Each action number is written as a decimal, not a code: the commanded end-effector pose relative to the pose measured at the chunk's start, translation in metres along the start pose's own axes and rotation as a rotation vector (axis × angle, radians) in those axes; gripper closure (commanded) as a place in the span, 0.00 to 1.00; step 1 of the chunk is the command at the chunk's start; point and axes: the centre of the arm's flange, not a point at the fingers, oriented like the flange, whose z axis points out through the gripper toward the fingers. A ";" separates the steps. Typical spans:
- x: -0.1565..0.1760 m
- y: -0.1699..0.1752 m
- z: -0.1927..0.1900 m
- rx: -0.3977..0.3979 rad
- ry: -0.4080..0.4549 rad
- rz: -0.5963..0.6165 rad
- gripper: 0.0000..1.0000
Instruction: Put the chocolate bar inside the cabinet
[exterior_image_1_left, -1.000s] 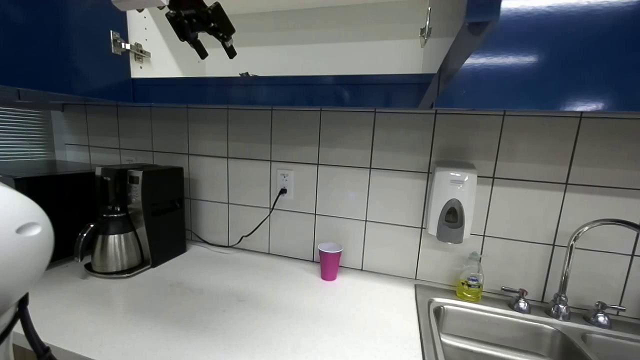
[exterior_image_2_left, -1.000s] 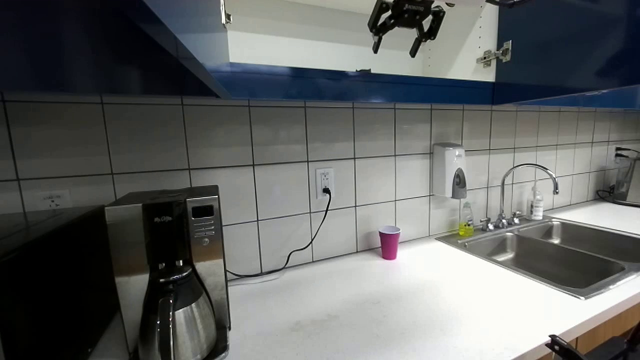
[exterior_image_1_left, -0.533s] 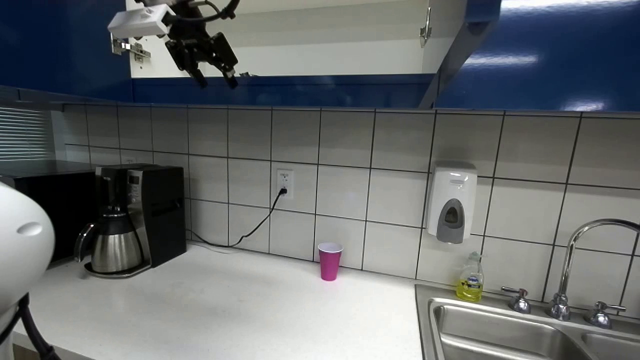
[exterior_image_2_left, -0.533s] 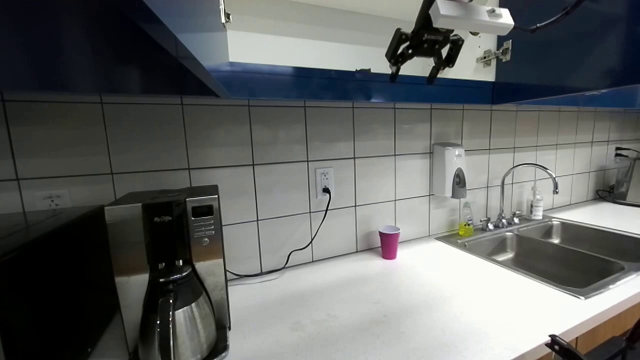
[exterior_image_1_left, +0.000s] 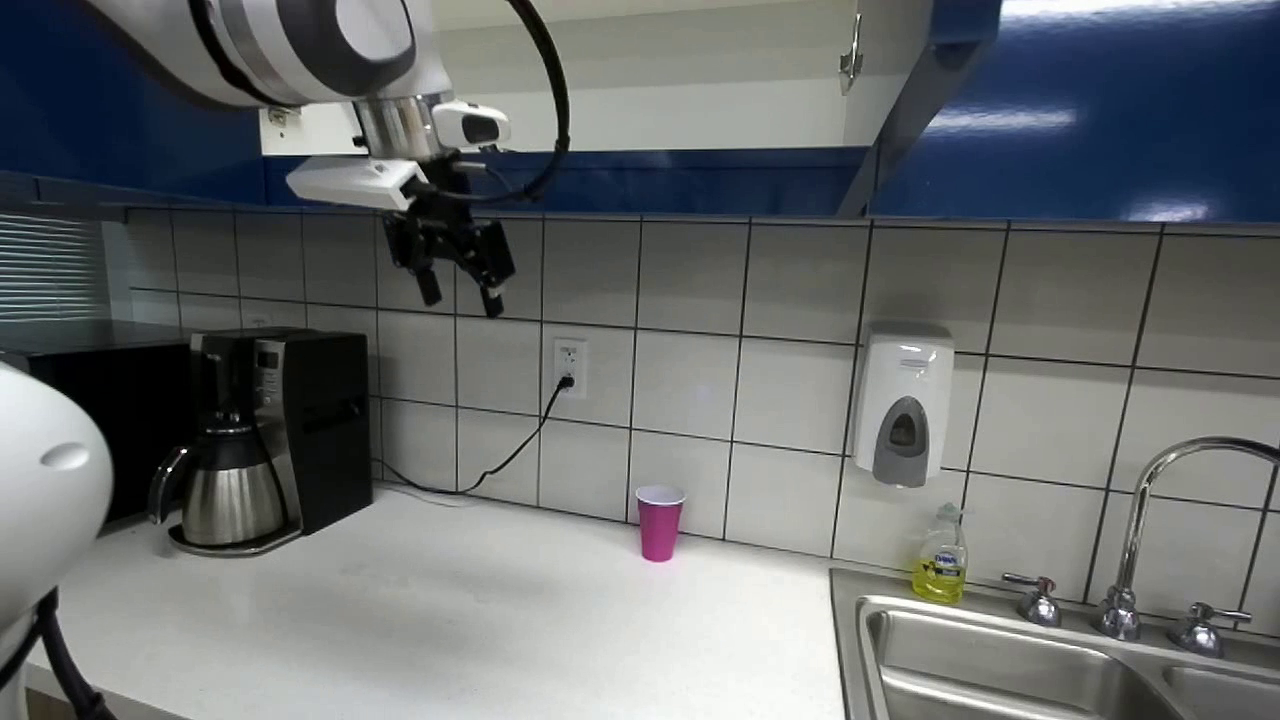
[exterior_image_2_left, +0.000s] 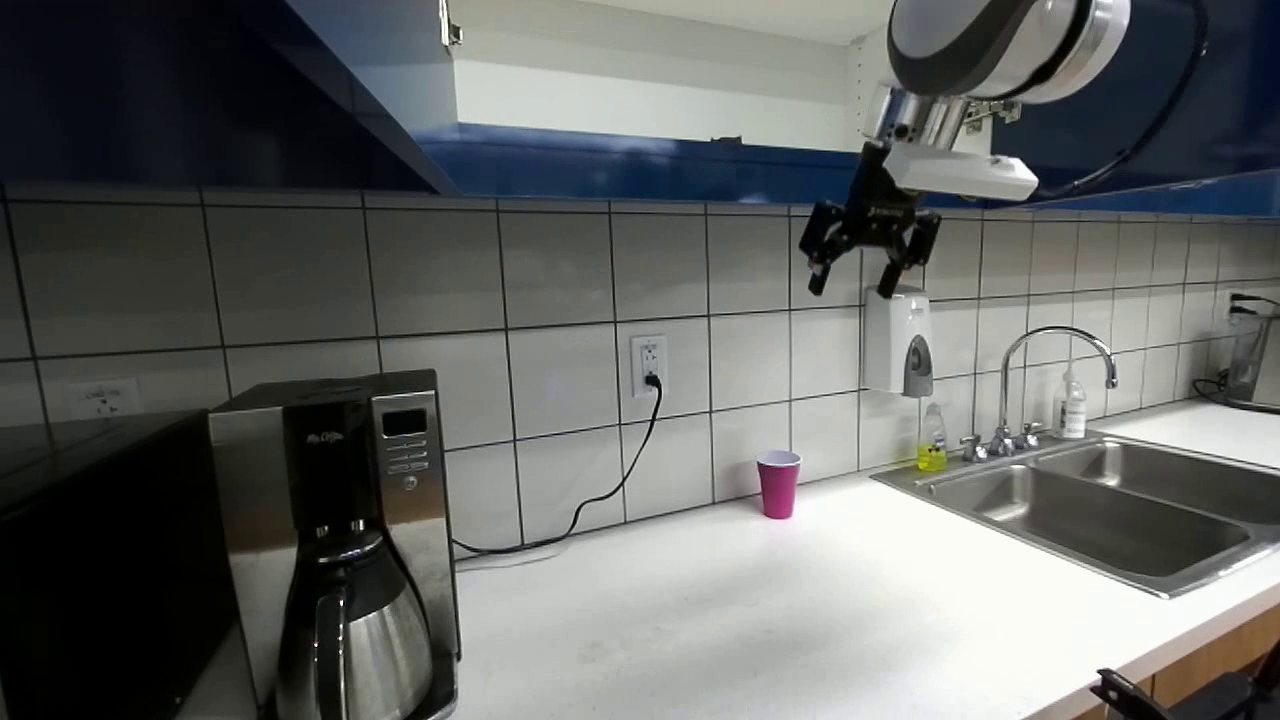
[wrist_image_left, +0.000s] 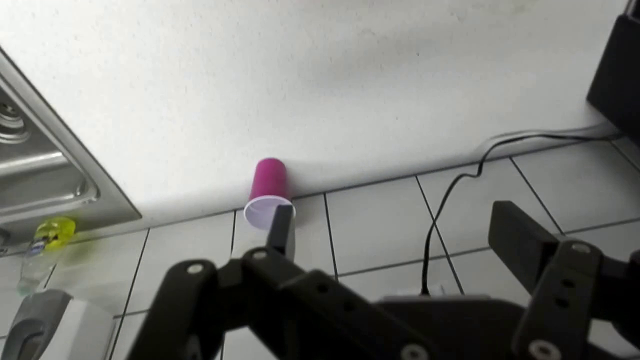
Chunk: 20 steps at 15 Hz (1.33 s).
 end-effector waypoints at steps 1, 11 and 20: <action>0.005 0.000 0.068 0.013 -0.145 -0.028 0.00; -0.041 -0.017 0.188 -0.066 -0.313 -0.097 0.00; -0.069 -0.011 0.214 -0.065 -0.399 -0.097 0.00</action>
